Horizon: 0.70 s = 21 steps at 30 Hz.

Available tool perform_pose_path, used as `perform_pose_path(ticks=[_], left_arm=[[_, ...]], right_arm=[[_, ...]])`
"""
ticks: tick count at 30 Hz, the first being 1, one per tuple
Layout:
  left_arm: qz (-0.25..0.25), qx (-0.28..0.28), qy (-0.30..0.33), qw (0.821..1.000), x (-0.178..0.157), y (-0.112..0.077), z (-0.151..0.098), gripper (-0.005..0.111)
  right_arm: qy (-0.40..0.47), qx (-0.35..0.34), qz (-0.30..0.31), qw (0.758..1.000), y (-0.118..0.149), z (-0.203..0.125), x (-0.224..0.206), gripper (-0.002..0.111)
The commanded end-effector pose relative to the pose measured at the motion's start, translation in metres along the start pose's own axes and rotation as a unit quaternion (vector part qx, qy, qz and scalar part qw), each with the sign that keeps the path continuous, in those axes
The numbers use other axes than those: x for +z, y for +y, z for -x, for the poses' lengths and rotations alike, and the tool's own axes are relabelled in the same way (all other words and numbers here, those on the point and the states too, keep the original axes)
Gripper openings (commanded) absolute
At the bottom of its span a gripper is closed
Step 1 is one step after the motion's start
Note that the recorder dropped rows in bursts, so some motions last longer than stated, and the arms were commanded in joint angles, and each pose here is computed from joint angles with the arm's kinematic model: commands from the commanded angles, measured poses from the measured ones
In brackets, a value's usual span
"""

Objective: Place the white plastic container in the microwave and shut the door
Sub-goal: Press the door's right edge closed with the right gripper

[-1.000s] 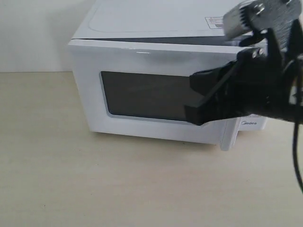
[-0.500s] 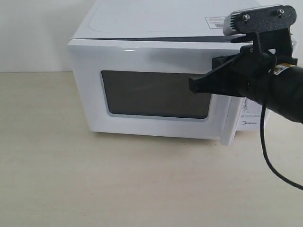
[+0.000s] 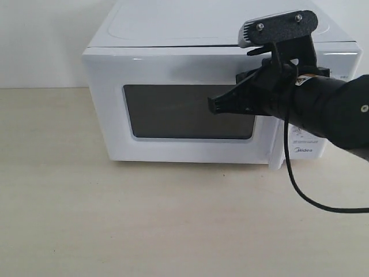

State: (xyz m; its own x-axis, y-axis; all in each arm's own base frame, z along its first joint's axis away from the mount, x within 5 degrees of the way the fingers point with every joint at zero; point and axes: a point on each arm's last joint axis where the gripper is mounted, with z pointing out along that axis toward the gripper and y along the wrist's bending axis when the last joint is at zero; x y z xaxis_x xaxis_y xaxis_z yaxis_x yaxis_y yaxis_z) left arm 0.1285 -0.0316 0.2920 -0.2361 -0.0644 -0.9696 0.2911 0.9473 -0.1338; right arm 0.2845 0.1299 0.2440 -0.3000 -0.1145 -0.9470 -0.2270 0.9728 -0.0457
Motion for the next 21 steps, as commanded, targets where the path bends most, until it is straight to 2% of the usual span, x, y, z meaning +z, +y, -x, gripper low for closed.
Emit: perform_pose_path(ticks=[1, 12, 17, 21], left_arm=[[0.003, 0.000, -0.004, 1.000, -0.001, 0.000, 0.000, 0.004], [0.004, 0.000, -0.004, 1.000, -0.001, 0.000, 0.000, 0.004], [0.004, 0.000, -0.004, 1.000, -0.001, 0.000, 0.000, 0.004], [0.003, 0.000, -0.004, 1.000, -0.001, 0.000, 0.000, 0.004]], right_arm=[[-0.036, 0.000, -0.047, 0.998, -0.010, 0.010, 0.002, 0.000], [-0.028, 0.011, -0.070, 0.997, -0.032, 0.014, 0.007, 0.000], [0.006, 0.012, -0.029, 0.999, -0.023, 0.008, 0.002, 0.000], [-0.030, -0.001, -0.001, 1.000, -0.006, 0.007, -0.037, 0.000]])
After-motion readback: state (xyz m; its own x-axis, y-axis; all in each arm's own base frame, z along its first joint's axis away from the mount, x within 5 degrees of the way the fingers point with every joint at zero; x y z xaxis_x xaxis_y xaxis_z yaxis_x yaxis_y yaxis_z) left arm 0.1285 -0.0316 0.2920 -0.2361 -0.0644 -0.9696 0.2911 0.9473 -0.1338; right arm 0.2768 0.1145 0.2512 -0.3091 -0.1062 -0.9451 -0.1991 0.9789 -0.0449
